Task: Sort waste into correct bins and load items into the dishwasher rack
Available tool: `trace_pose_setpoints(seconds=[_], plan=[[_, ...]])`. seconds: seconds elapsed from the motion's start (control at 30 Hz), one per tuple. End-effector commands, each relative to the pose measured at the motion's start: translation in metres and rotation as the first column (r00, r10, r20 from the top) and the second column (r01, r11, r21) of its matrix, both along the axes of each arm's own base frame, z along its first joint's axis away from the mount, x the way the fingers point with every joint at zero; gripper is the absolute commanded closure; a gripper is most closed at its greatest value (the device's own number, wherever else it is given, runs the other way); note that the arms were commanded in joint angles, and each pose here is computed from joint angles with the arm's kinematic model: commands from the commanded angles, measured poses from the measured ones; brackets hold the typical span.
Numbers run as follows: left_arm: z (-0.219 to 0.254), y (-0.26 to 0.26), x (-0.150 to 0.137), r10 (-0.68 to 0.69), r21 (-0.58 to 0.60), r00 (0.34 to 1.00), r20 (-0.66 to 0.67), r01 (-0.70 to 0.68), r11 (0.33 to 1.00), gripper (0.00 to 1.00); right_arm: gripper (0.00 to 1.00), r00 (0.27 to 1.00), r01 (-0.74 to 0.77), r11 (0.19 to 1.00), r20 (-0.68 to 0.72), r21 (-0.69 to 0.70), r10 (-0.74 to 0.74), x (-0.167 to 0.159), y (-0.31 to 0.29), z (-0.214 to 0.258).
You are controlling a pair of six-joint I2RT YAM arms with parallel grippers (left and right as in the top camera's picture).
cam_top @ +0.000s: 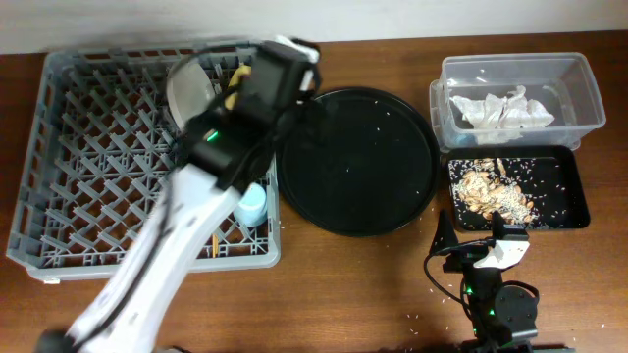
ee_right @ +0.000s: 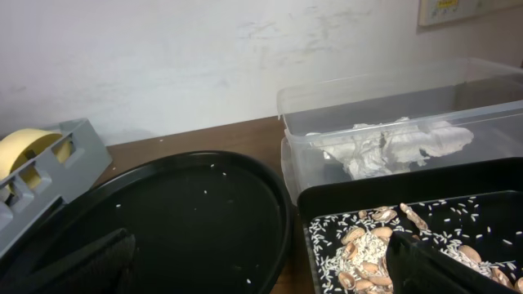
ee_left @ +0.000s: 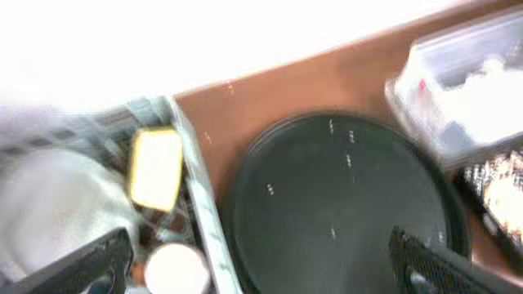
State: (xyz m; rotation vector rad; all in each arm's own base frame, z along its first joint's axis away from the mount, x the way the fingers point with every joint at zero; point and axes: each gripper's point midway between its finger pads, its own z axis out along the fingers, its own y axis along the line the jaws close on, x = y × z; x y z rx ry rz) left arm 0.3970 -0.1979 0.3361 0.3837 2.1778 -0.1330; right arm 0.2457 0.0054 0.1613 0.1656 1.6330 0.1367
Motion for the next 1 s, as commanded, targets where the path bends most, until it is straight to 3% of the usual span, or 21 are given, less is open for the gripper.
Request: trace_pose_setpoints(seconds=[0.0, 0.27, 0.47, 0.67, 0.97], plan=[[0.047, 0.046, -0.024, 0.004, -0.018, 0.98, 0.197, 0.0, 1.0, 0.01, 0.02, 1.0, -0.003, 1.0, 0.001, -0.011, 0.003, 0.0, 0.001, -0.003], [-0.003, 0.123, -0.077, 0.086, -0.076, 0.955, 0.283, -0.067, 0.995, 0.01, 0.02, 1.0, -0.004, 1.0, 0.001, -0.011, 0.004, 0.0, 0.001, -0.003], [-0.044, 0.146, -0.119, 0.126, -0.146, 0.855, 0.502, -0.06, 0.987, 0.01, 0.01, 1.0, -0.003, 1.0, 0.001, -0.011, 0.003, 0.0, 0.001, -0.003], [-0.095, 0.164, -0.142, 0.157, -0.173, 0.777, 0.61, -0.063, 0.983, 0.01, 0.01, 1.0, -0.003, 1.0, 0.001, -0.011, 0.003, 0.0, 0.001, -0.003], [-0.155, 0.176, -0.151, 0.191, -0.168, 0.785, 0.589, -0.112, 0.979, 0.01, 0.02, 1.0, -0.003, 1.0, 0.001, -0.011, 0.003, 0.0, 0.001, -0.003]])
